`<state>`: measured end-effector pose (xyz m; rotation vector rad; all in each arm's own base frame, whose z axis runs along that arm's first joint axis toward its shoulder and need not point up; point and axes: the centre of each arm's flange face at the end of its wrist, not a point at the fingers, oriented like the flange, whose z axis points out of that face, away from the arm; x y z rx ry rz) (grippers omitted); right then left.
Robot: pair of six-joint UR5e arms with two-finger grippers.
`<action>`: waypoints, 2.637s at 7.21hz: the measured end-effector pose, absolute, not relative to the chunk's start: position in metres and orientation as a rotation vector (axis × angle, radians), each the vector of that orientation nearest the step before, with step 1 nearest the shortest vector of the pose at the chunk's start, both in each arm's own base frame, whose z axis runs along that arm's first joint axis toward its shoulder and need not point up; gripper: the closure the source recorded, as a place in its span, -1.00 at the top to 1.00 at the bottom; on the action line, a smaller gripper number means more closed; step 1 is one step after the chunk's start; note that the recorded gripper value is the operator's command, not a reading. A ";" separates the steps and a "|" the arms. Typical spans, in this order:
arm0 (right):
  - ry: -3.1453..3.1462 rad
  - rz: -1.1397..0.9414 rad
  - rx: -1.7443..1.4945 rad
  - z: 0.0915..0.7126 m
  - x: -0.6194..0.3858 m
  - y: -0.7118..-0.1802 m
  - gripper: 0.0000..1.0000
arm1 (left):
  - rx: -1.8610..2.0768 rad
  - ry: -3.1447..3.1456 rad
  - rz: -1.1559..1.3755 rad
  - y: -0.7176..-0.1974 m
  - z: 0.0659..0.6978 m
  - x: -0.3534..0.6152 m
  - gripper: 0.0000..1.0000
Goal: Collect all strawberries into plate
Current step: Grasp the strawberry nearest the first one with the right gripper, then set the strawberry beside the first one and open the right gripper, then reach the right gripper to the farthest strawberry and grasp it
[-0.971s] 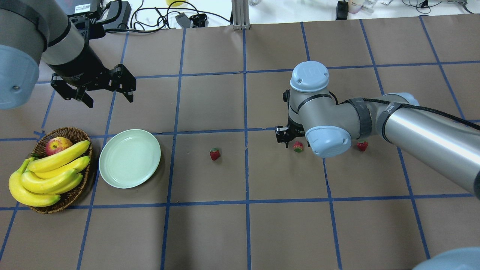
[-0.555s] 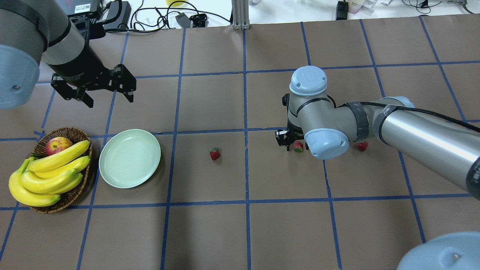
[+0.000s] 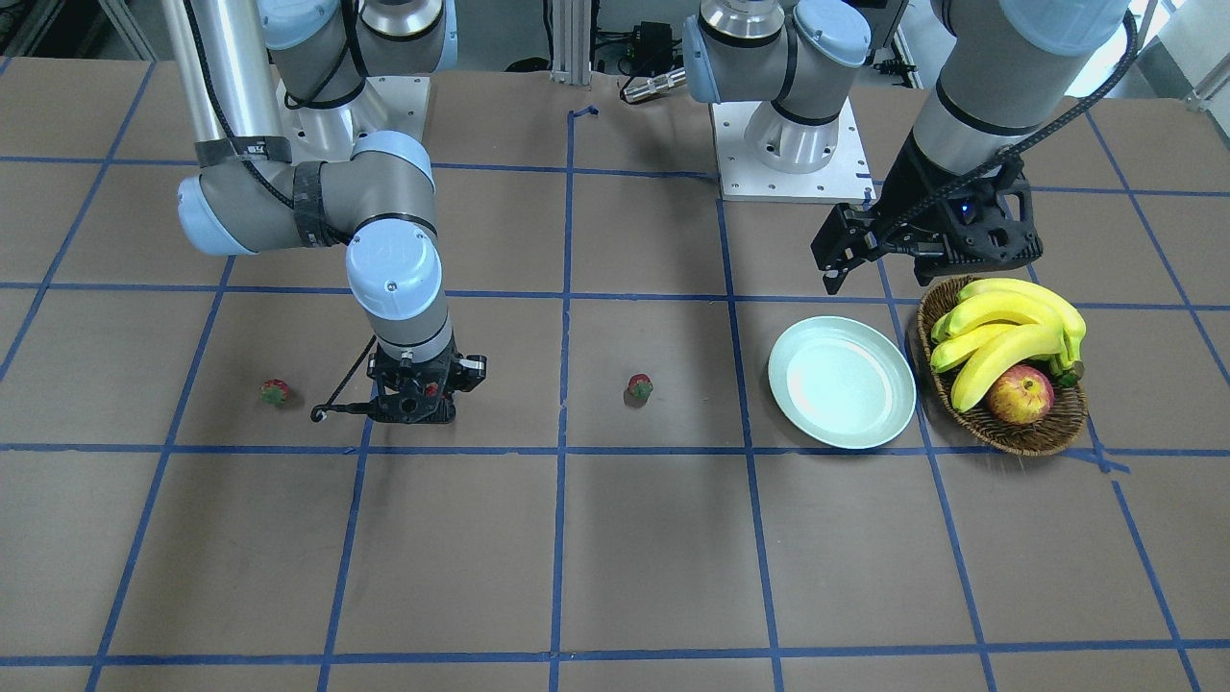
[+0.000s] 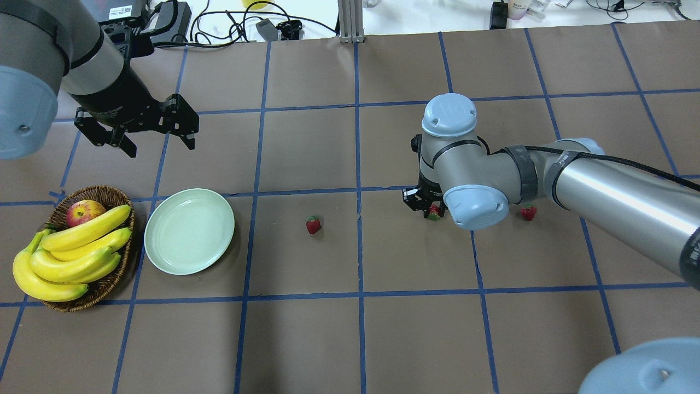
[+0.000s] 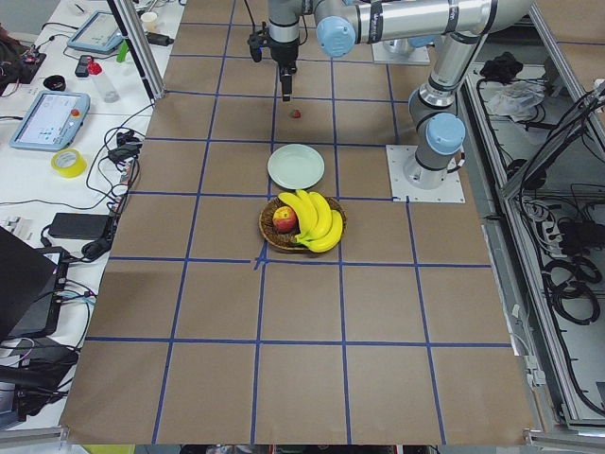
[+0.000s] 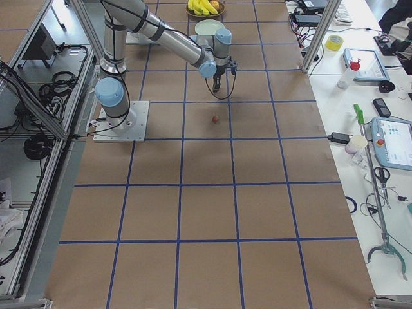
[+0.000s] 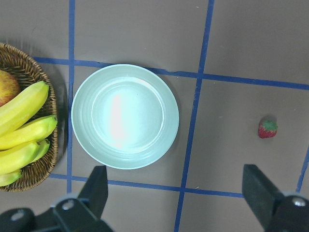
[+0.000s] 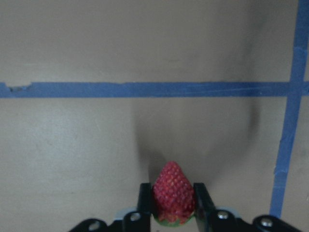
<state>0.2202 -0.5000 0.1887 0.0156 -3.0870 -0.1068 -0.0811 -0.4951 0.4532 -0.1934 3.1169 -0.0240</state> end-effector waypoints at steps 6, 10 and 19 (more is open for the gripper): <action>-3.347 -0.141 -0.170 0.209 0.344 -0.493 -0.71 | -0.193 3.116 -0.019 -0.494 0.452 -0.081 1.00; -3.424 -0.225 -0.188 0.194 0.375 -0.482 0.99 | -0.197 3.118 -0.009 -0.492 0.446 -0.082 1.00; -3.188 0.051 -0.053 0.236 0.182 -0.513 1.00 | -0.196 3.118 -0.008 -0.492 0.445 -0.082 1.00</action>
